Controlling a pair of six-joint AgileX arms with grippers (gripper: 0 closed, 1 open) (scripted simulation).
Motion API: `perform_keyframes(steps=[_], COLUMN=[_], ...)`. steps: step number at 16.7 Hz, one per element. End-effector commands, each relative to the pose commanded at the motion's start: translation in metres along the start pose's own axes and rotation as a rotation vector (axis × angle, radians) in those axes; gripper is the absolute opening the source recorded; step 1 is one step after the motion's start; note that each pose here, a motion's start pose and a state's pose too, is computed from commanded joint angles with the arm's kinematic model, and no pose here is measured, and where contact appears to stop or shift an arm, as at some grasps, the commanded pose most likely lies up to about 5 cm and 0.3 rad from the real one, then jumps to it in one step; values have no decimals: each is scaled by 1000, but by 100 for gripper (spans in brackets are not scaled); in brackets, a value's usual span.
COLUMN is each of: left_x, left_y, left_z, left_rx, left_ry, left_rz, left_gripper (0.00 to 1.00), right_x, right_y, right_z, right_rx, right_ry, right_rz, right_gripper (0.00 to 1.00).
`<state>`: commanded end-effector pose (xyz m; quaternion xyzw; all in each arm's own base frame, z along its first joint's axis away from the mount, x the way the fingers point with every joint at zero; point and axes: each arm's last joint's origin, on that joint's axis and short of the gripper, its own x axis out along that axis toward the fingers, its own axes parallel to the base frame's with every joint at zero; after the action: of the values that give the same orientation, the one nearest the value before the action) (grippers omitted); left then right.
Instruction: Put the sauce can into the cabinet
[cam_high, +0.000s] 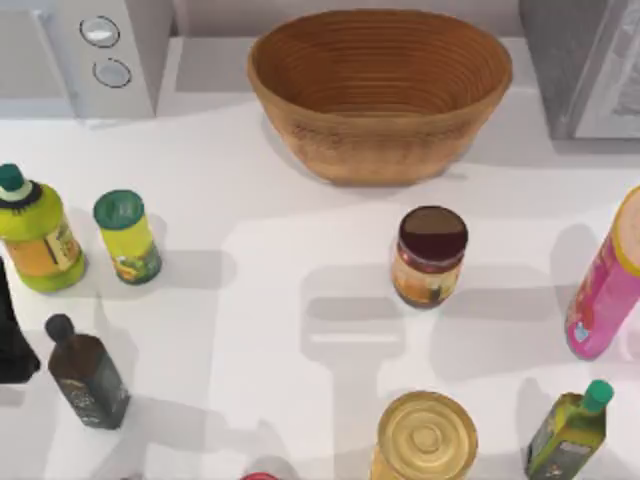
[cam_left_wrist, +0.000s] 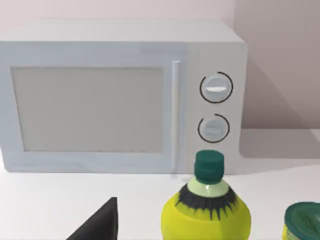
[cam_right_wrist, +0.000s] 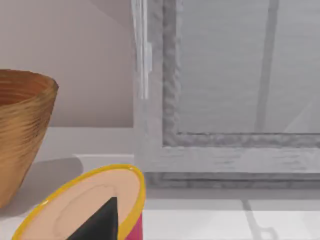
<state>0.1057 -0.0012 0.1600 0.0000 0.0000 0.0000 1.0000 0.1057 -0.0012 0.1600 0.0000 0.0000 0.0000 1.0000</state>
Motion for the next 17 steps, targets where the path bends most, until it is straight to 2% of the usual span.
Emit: perform_keyframes(steps=[4, 8, 12, 15, 17], left_x=[0, 0, 0, 0, 0], left_y=[0, 0, 0, 0, 0], left_z=[0, 0, 0, 0, 0], left_rx=[0, 0, 0, 0, 0], left_ry=[0, 0, 0, 0, 0], left_rz=[0, 0, 0, 0, 0], left_gripper=[100, 100, 100, 100, 100], right_x=[0, 6, 39, 87, 127], right_y=[2, 11, 28, 50, 67], right_z=[7, 45, 92, 112, 112], right_rx=[-20, -147, -353, -513, -603], right_ry=[13, 88, 231, 355, 427], right_rz=[21, 140, 359, 583, 753], right_gripper=[100, 100, 100, 100, 100])
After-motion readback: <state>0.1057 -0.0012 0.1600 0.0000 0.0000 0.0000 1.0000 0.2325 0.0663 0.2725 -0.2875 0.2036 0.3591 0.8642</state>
